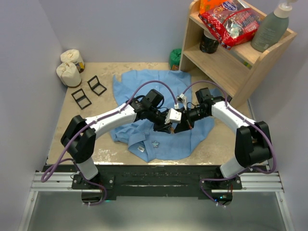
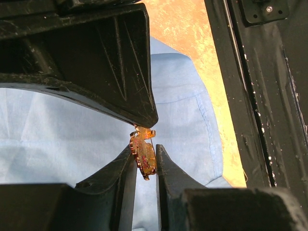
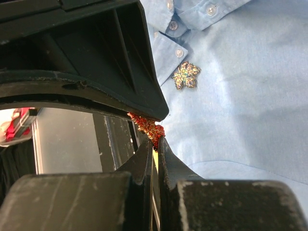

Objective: Remove the brooch from the garment
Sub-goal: Close the brooch.

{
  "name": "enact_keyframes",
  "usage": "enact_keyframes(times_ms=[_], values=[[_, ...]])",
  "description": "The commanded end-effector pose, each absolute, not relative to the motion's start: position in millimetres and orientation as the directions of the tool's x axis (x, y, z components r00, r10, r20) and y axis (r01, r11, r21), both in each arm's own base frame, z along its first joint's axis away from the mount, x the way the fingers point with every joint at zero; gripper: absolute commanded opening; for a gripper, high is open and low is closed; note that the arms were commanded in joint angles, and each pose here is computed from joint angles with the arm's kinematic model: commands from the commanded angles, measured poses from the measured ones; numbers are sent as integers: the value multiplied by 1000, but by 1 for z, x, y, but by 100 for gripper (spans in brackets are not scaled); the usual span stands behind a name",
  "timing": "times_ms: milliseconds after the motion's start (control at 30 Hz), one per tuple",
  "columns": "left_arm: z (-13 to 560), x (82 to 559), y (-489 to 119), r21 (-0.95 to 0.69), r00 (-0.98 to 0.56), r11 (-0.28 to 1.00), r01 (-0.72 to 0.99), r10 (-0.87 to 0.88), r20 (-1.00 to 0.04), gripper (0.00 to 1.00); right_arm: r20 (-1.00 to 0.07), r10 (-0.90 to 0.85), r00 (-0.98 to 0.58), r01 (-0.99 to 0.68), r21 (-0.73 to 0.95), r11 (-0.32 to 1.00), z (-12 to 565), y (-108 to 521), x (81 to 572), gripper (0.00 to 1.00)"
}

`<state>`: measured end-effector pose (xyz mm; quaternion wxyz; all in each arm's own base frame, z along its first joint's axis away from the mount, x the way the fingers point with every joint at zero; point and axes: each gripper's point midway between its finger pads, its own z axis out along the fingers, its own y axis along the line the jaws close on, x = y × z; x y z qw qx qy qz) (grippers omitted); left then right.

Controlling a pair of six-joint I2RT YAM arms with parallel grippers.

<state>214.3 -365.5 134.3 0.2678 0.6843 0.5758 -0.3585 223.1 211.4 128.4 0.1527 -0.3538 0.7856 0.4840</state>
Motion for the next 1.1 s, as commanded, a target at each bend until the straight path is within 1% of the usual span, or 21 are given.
enact_keyframes(times_ms=[0,133,267,500,667,867,1000,1067], values=[[143,165,-350,-191,21,-274,943,619,-785,25,-654,-379,-654,-752,506,423,125,189,266,0],[147,164,-351,-198,13,-276,940,612,-791,26,-656,-380,-653,-752,500,430,124,188,266,0],[148,165,-351,-192,17,-272,943,615,-789,31,-656,-378,-653,-751,498,433,125,187,267,0],[150,166,-351,-184,19,-269,946,610,-792,36,-659,-379,-650,-754,492,435,125,187,267,0],[159,169,-353,-171,21,-263,950,595,-803,42,-662,-379,-646,-755,480,447,125,186,268,0],[178,190,-350,-186,-46,-203,961,549,-835,52,-670,-380,-637,-761,469,448,127,185,267,0],[183,202,-344,-121,-22,-152,981,528,-849,54,-685,-378,-622,-773,462,434,134,186,265,0],[180,209,-343,-69,-2,-111,991,512,-859,60,-702,-380,-602,-787,441,431,139,186,267,0]])
